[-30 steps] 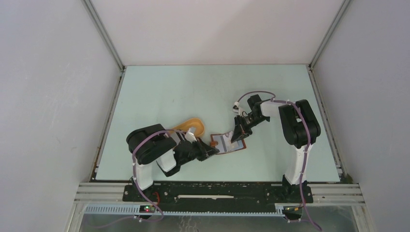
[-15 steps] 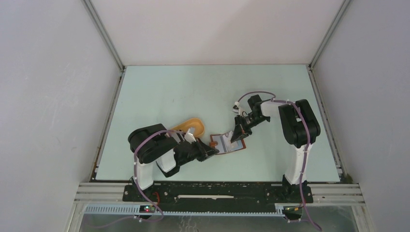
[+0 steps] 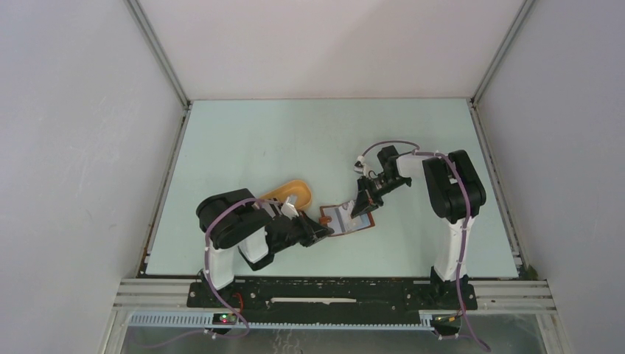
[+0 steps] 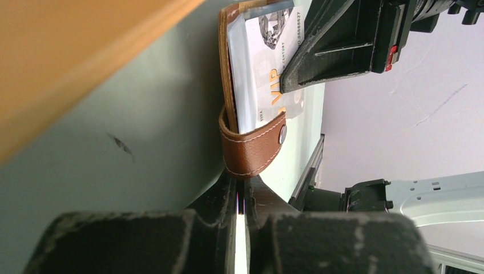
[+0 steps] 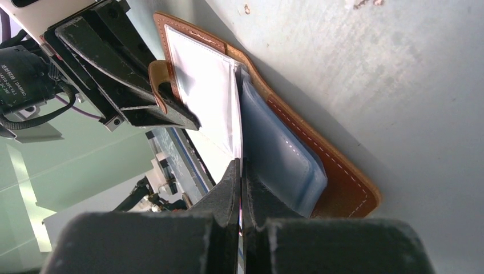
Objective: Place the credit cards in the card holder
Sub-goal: Insert the credit card into the card holder.
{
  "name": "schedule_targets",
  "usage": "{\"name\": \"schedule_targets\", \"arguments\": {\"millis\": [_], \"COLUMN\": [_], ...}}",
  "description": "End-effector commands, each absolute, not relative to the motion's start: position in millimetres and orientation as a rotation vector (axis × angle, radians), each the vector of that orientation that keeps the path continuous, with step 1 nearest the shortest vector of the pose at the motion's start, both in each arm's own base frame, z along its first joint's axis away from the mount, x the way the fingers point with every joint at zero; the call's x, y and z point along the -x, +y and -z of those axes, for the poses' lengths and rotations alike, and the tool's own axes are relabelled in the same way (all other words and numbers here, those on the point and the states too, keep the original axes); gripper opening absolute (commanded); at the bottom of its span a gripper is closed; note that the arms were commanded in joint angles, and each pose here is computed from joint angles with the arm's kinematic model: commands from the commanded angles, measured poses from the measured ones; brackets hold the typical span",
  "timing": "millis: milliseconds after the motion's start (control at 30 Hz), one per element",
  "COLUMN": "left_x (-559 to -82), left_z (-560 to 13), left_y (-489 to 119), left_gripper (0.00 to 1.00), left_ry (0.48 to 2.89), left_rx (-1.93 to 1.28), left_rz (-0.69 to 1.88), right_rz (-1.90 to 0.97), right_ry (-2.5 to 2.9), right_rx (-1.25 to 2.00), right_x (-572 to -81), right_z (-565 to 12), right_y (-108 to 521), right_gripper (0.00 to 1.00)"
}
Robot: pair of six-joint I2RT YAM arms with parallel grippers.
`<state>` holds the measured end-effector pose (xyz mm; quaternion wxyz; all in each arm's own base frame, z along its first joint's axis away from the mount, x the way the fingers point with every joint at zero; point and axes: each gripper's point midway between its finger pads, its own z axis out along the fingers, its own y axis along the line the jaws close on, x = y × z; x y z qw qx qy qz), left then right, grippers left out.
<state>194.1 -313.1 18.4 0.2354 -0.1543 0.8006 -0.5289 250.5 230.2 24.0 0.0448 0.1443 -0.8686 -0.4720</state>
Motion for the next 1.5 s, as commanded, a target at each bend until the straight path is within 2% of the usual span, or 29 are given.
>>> {"name": "schedule_targets", "arguments": {"millis": [0,367,533,800,1000,1467], "left_x": [-192,-193,-192,-195,-192,-187], "left_z": [-18,-23,-34,-55,-61,-35], "left_y": [-314,-318,-319,-314,-323,-314], "left_gripper": [0.09,0.1,0.05,0.04,0.04,0.07], "left_ry": [2.202,2.194,2.16,2.079,2.084,2.182], "left_rx": [0.4,0.392,0.378,0.34,0.291,0.341], "left_rz": [1.463,1.488,1.519,1.531,1.587,1.517], "right_rz": [1.451,1.514,1.587,1.62,1.672,1.493], "right_ry": [-2.641,-2.584,-2.541,-2.507,-2.497,-2.586], "right_rx": [-0.52,-0.529,-0.53,-0.453,-0.534,-0.539], "right_x": [-252,-248,-248,-248,-247,-245], "right_z": [-23,-24,-33,-36,-46,-22], "right_y": [237,247,249,242,246,245], "right_gripper": [0.0,0.0,0.0,0.0,0.0,0.0]}}
